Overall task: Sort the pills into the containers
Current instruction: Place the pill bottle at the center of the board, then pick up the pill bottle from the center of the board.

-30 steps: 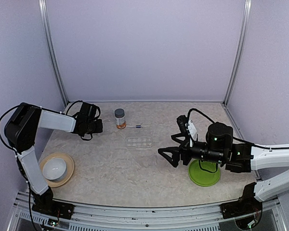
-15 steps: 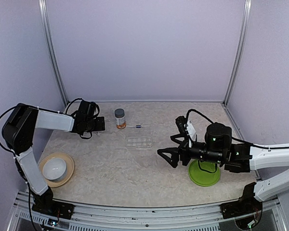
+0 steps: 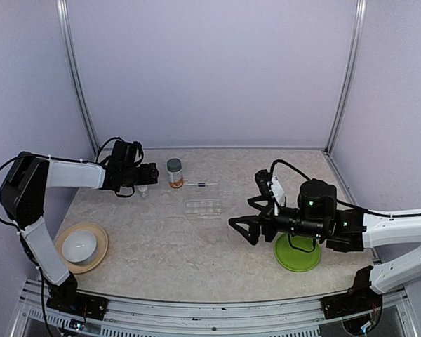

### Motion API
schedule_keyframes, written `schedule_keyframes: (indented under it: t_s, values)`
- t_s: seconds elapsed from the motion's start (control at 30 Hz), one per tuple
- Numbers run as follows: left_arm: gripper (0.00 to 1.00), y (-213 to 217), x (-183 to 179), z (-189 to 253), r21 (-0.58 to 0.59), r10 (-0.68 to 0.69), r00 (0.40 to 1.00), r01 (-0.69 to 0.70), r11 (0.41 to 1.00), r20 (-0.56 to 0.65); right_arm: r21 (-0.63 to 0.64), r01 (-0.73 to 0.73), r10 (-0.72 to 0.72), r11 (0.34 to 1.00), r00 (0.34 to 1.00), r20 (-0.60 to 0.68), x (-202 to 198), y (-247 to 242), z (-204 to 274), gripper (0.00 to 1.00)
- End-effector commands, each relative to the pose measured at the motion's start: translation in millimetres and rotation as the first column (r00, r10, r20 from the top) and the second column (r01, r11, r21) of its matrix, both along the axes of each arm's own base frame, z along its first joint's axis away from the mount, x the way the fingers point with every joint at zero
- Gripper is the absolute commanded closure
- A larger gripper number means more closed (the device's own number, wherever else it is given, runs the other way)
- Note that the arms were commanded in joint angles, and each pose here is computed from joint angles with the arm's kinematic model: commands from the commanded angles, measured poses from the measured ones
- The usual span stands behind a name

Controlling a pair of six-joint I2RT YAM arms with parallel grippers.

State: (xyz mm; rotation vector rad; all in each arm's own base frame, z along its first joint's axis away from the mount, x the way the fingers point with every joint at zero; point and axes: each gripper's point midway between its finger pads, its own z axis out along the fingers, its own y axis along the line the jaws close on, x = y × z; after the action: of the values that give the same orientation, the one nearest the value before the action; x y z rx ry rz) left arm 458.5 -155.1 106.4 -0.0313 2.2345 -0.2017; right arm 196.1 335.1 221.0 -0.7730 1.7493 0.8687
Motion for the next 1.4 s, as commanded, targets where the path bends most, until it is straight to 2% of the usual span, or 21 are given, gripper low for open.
schedule_keyframes:
  t_s: [0.0, 0.2, 0.57, 0.87, 1.17, 1.37]
  values:
    - [0.06, -16.0, 8.5, 39.9, -0.068, -0.055, 0.996, 0.060, 0.996, 0.075, 0.002, 0.005, -0.005, 1.000, 1.000, 0.008, 5.4, 2.0, 5.3, 0.00]
    - [0.01, -40.0, 11.3, 55.9, -0.140, -0.145, 0.983, 0.160, 0.977, 0.110, -0.002, 0.003, -0.003, 1.000, 1.000, 0.009, 6.6, 3.6, 5.2, 0.00]
    - [0.01, -87.1, 35.3, 58.5, -0.102, -0.256, 0.960, 0.267, 0.958, 0.112, -0.004, 0.010, -0.010, 1.000, 1.000, 0.001, 7.3, 1.4, 2.0, 0.00]
    - [0.01, -96.5, 56.9, 40.4, 0.054, -0.202, 0.977, 0.198, 0.979, 0.074, -0.001, 0.017, -0.017, 1.000, 1.000, -0.004, 6.6, -2.0, 0.1, 0.00]
    - [0.01, -96.5, 61.1, 16.1, 0.113, -0.186, 0.982, 0.182, 0.977, 0.032, -0.001, 0.015, -0.015, 1.000, 1.000, -0.013, 5.7, -2.7, -4.2, 0.00]
    - [0.10, -99.4, 64.2, 10.6, 0.108, -0.194, 0.981, 0.189, 0.976, 0.032, -0.004, 0.016, -0.016, 1.000, 1.000, -0.018, 5.6, -3.3, -7.6, 0.00]
